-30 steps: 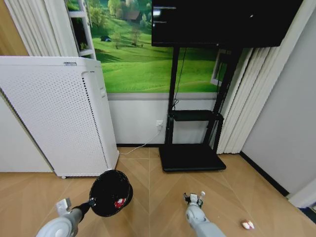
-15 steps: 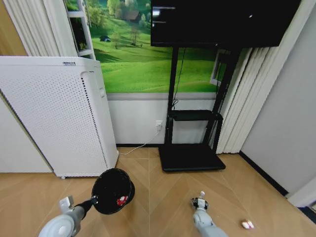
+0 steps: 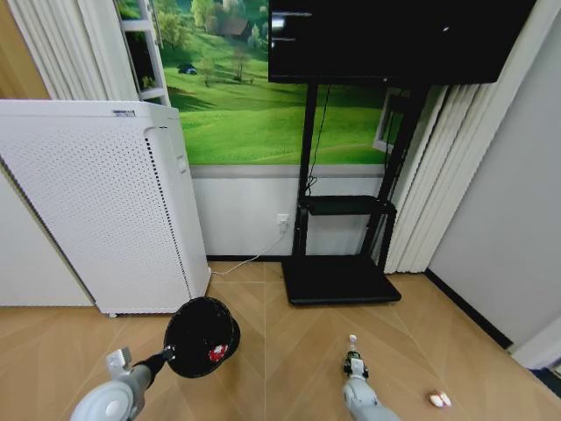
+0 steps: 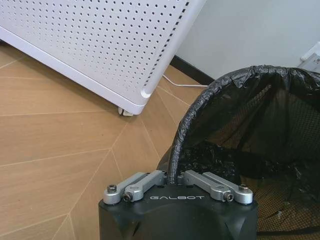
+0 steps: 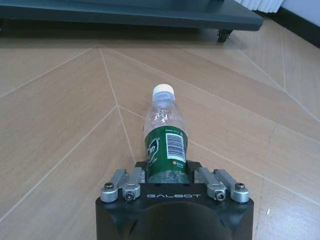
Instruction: Pick up the trash bin and place the garbage on the floor into it.
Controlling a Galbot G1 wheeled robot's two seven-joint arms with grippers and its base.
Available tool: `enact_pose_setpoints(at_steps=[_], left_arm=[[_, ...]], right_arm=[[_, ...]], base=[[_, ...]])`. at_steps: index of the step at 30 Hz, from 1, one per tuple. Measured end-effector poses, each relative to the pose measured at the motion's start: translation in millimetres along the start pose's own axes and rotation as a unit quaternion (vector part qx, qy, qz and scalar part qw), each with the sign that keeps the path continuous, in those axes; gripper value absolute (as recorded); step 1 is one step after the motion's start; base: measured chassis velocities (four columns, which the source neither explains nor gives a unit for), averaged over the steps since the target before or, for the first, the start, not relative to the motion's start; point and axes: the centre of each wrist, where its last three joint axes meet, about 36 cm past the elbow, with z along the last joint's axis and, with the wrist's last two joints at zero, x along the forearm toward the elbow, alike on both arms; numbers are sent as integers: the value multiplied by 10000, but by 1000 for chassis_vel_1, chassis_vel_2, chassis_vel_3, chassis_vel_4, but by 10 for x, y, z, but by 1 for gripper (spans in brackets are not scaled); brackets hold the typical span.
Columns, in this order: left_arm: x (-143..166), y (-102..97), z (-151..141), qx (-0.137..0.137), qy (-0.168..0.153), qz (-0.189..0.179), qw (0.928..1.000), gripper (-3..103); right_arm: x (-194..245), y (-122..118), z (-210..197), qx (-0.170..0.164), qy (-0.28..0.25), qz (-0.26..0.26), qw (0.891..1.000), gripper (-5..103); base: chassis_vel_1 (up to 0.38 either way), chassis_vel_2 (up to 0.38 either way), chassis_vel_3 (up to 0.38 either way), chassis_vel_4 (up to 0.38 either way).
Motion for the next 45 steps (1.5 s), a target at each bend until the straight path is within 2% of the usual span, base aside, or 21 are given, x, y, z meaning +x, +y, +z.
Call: enact_pose_setpoints(at_steps=[4, 11, 17, 19, 21, 24, 26, 27, 29, 30, 32, 33, 34, 35, 36, 37, 38, 39, 42, 43, 45], left_arm=[[-11, 5, 11, -5, 15, -12, 10000, 0], [-141, 5, 138, -33, 156, -60, 9999, 0], [-290, -73, 325, -99, 190, -139, 9997, 0], [-328, -81, 446, -166, 193, -213, 9994, 0], [-435, -126, 487, -464, 71, -192, 9987, 0], [-499, -204, 483, -550, 60, -94, 9984, 0], [-633, -299, 477, -720, 131, 20, 9973, 0], [-633, -299, 477, -720, 131, 20, 9973, 0], [-787, -349, 478, -909, 249, 89, 9955, 0], [-787, -349, 478, -909, 249, 89, 9955, 0], [-983, -403, 449, -1040, 344, 133, 9939, 0], [-983, -403, 449, -1040, 344, 133, 9939, 0], [-1147, -461, 417, -1135, 394, 166, 9926, 0], [-1147, -461, 417, -1135, 394, 166, 9926, 0], [-1246, -510, 384, -1229, 370, 203, 9915, 0], [-1246, -510, 384, -1229, 370, 203, 9915, 0], [-1392, -646, 380, -1386, 347, 340, 9892, 0], [-1392, -646, 380, -1386, 347, 340, 9892, 0], [-1628, -1040, 362, -1678, 405, 777, 9819, 0], [-1628, -1040, 362, -1678, 405, 777, 9819, 0], [-1755, -1336, 419, -1994, 569, 1132, 9717, 0]], right_arm=[[66, -47, -11, -84, -31, -59, 9999, 32], [522, -427, -209, -394, -769, -929, 9919, 19], [901, -639, -319, -415, -1760, -1746, 9679, 19], [1015, -656, -462, -97, -2294, -2180, 9486, 19], [1158, -627, -530, -23, -2693, -2621, 9267, 19], [1240, -590, -565, -28, -2846, -2839, 9157, 19], [1387, -472, -612, -38, -3136, -3335, 8890, 19], [1387, -472, -612, -38, -3136, -3335, 8890, 19], [1506, -368, -656, -40, -3404, -3783, 8608, 19], [1506, -368, -656, -40, -3404, -3783, 8608, 19], [1625, -290, -706, 3, -3671, -4234, 8282, 19], [1625, -290, -706, 3, -3671, -4234, 8282, 19], [1692, -257, -745, 50, -3815, -4445, 8105, 19], [1692, -257, -745, 50, -3815, -4445, 8105, 19], [1725, -239, -765, 84, -3898, -4537, 8013, 19], [1725, -239, -765, 84, -3898, -4537, 8013, 19], [1761, -224, -780, 165, -4009, -4634, 7902, 19], [1761, -224, -780, 165, -4009, -4634, 7902, 19], [1807, -207, -709, 369, -4113, -4871, 7696, 19], [1807, -207, -709, 369, -4113, -4871, 7696, 19], [1802, -168, -628, 598, -4160, -5040, 7546, 19]], base=[[0, 0, 0, 0], [0, 0, 0, 0], [0, 0, 0, 0], [0, 0, 0, 0], [0, 0, 0, 0], [0, 0, 0, 0], [0, 0, 0, 0], [0, 0, 0, 0], [0, 0, 0, 0], [0, 0, 0, 0], [0, 0, 0, 0], [0, 0, 0, 0], [0, 0, 0, 0], [0, 0, 0, 0], [0, 0, 0, 0], [0, 0, 0, 0], [0, 0, 0, 0], [0, 0, 0, 0], [0, 0, 0, 0], [0, 0, 0, 0], [0, 0, 0, 0]])
